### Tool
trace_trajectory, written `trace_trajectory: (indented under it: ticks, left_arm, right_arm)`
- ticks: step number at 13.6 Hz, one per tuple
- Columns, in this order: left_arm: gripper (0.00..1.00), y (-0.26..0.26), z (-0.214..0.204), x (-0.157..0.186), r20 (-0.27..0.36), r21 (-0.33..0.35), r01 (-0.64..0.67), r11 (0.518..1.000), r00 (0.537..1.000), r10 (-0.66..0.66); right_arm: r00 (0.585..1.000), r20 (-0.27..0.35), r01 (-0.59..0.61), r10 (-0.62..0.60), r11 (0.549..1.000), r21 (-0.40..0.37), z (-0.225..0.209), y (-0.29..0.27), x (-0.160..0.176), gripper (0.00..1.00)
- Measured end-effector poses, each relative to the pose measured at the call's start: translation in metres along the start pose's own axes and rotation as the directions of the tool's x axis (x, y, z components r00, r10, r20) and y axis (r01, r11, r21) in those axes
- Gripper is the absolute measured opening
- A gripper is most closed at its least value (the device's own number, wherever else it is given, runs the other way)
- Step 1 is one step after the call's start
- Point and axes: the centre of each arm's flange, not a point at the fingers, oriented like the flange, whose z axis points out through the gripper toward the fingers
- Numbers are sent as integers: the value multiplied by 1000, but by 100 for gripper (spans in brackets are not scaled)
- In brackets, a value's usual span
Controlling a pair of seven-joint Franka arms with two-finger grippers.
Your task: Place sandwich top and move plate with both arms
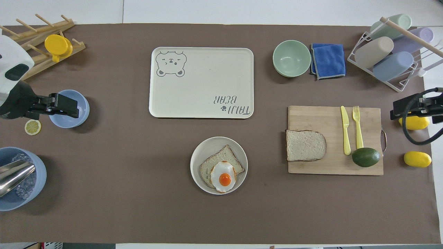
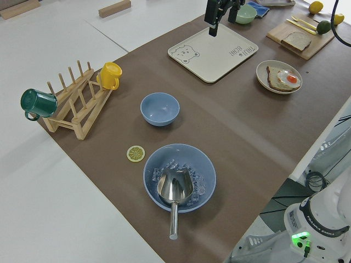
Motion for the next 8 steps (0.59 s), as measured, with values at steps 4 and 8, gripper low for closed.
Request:
trace_trajectory:
  ticks: [4,8]
  left_arm:
    - [100,0,0,0,0,0,0,1000,1000,0]
    - [100,0,0,0,0,0,0,1000,1000,0]
  right_arm:
    - [1000,0,1,-1,1000,0,0,-1,1,100]
    - [1000,5,5,-5,1000,1,0,-3,0,100]
